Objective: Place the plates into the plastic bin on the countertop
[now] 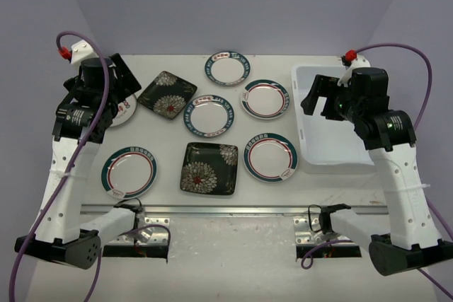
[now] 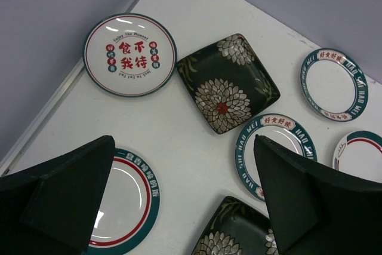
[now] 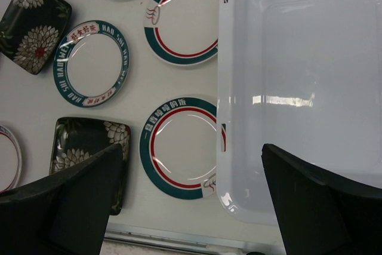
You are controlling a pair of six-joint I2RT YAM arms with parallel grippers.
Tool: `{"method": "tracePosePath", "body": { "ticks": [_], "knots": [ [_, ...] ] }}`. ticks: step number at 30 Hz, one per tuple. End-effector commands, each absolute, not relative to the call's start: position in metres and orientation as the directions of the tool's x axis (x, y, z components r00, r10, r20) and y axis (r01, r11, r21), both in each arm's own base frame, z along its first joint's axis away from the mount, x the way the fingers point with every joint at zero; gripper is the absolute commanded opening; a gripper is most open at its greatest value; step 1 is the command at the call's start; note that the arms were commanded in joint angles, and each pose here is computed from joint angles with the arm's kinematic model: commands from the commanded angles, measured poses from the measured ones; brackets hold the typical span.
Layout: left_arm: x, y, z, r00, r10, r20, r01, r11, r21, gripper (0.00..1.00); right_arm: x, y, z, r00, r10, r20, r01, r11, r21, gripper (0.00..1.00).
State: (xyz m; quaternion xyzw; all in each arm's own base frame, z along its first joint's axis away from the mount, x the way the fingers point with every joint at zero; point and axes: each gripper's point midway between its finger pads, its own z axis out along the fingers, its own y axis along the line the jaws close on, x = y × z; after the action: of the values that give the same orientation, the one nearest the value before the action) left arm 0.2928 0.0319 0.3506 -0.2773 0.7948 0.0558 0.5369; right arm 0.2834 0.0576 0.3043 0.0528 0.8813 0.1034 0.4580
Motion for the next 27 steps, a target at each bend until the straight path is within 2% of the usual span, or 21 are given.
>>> {"method": "tracePosePath", "body": {
  "ticks": [1,6,10,15,18,23,25,27],
  "knots": [
    [0.299,0.032,0.358,-0.237,-0.407,-0.882,-0.514,0.823,-0.242,1.00,0.290,0.060,0.315,-0.531,0.199,-0.824,-0.020,0.969,0.247,0.99],
    [0.308,0.030,0.356,-0.240,-0.442,-0.864,-0.531,0.805,-0.264,1.00,0.286,0.074,0.312,-0.534,0.189,-0.824,-0.097,0.954,0.282,0.99],
    [0.317,0.035,0.339,-0.247,-0.530,-0.811,-0.537,0.772,-0.341,1.00,0.284,0.078,0.308,-0.553,0.225,-0.802,-0.081,0.944,0.321,0.99],
    [0.350,0.062,0.275,-0.263,-0.772,-0.578,-0.559,0.610,-0.561,1.00,0.280,0.102,0.308,-0.578,0.242,-0.780,-0.177,0.895,0.409,0.99],
    [0.373,0.100,0.248,-0.139,-0.850,-0.508,-0.568,0.489,-0.662,1.00,0.278,0.107,0.304,-0.578,0.241,-0.780,-0.204,0.883,0.424,0.99],
    [0.383,0.147,0.185,-0.039,-0.897,-0.440,-0.669,0.351,-0.656,1.00,0.271,0.122,0.308,-0.592,0.257,-0.764,-0.260,0.836,0.483,0.99],
    [0.382,0.157,0.150,-0.039,-0.925,-0.379,-0.704,0.295,-0.646,1.00,0.264,0.135,0.310,-0.620,0.279,-0.734,-0.297,0.782,0.548,0.99],
    [0.381,0.168,0.124,-0.030,-0.929,-0.369,-0.748,0.265,-0.609,1.00,0.257,0.146,0.312,-0.634,0.309,-0.709,-0.325,0.726,0.607,0.99]
  ]
}}
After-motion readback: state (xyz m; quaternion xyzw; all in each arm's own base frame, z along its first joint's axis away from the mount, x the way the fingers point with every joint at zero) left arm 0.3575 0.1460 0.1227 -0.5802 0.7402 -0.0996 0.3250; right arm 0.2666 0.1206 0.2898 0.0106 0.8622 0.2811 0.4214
